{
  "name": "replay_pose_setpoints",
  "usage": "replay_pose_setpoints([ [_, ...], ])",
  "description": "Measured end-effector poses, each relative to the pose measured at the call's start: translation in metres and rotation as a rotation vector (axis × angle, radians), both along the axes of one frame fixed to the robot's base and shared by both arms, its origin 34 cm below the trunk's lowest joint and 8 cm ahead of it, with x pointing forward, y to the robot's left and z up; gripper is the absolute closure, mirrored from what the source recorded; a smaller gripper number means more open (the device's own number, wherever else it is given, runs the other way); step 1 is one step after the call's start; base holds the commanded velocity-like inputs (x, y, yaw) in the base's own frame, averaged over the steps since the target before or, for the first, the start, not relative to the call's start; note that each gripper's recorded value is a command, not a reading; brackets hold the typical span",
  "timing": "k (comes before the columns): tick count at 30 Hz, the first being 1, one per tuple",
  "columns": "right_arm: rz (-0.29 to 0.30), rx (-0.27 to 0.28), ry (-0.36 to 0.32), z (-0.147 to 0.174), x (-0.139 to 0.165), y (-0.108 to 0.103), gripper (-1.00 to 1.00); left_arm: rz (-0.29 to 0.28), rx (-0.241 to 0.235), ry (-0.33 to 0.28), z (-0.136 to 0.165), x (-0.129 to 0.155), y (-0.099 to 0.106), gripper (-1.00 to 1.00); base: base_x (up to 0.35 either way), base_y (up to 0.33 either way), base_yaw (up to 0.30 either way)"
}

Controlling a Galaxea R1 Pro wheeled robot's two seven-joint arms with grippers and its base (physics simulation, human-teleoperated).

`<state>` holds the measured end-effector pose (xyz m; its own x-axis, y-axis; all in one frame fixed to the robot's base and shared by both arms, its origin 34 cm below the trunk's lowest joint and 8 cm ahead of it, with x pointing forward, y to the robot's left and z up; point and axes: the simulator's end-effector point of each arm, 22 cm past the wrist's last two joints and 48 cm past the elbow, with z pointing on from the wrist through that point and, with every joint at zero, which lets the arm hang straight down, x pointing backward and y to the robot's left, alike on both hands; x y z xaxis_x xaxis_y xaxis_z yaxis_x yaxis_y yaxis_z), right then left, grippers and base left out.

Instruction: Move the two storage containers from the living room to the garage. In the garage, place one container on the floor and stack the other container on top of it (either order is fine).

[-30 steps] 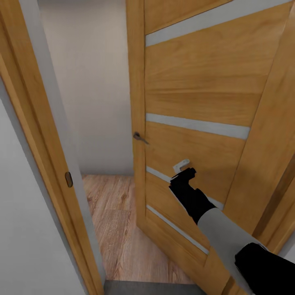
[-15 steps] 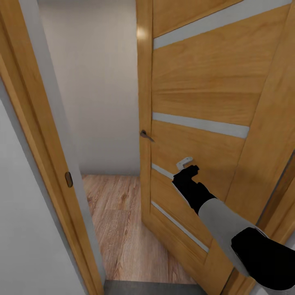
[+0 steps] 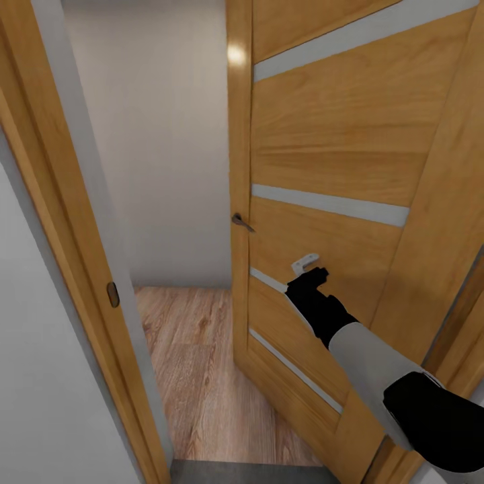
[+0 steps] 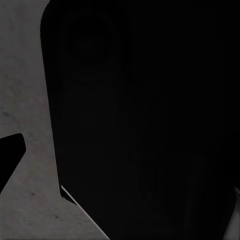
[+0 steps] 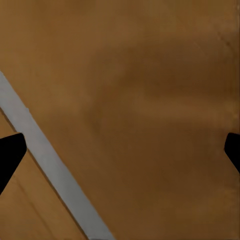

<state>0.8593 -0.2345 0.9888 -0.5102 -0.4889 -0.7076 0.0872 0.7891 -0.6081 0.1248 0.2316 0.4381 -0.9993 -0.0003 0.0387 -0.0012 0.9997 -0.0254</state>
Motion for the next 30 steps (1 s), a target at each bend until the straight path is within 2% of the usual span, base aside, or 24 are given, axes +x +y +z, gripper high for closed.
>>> replay_pose_setpoints([
  [1,0.003,-0.012,-0.015,0.008,0.001,0.001,-1.0,0.0,-0.001,0.0,0.0,0.0,0.0,-1.0,0.0,0.0,0.0],
  [5,0.025,0.003,-0.044,0.027,0.001,0.018,-1.0,-0.001,-0.002,-0.001,0.0,0.001,0.0,-1.0,0.0,0.0,0.0],
  [9,0.056,0.025,-0.066,0.036,-0.002,0.056,-1.0,-0.001,-0.002,-0.002,0.0,0.001,0.0,-1.0,0.0,0.0,0.0],
  [12,0.051,0.025,-0.08,0.04,-0.005,0.067,-1.0,-0.001,-0.002,-0.007,0.0,0.003,0.0,-1.0,0.0,0.0,0.0],
  [18,0.062,0.037,-0.083,0.041,-0.006,0.078,-1.0,-0.001,-0.002,-0.014,0.0,0.006,0.0,-1.0,0.0,0.0,0.0],
  [30,0.068,0.04,-0.073,0.038,-0.007,0.08,-1.0,-0.001,-0.002,-0.014,0.0,0.007,0.0,-1.0,0.0,0.0,0.0],
])
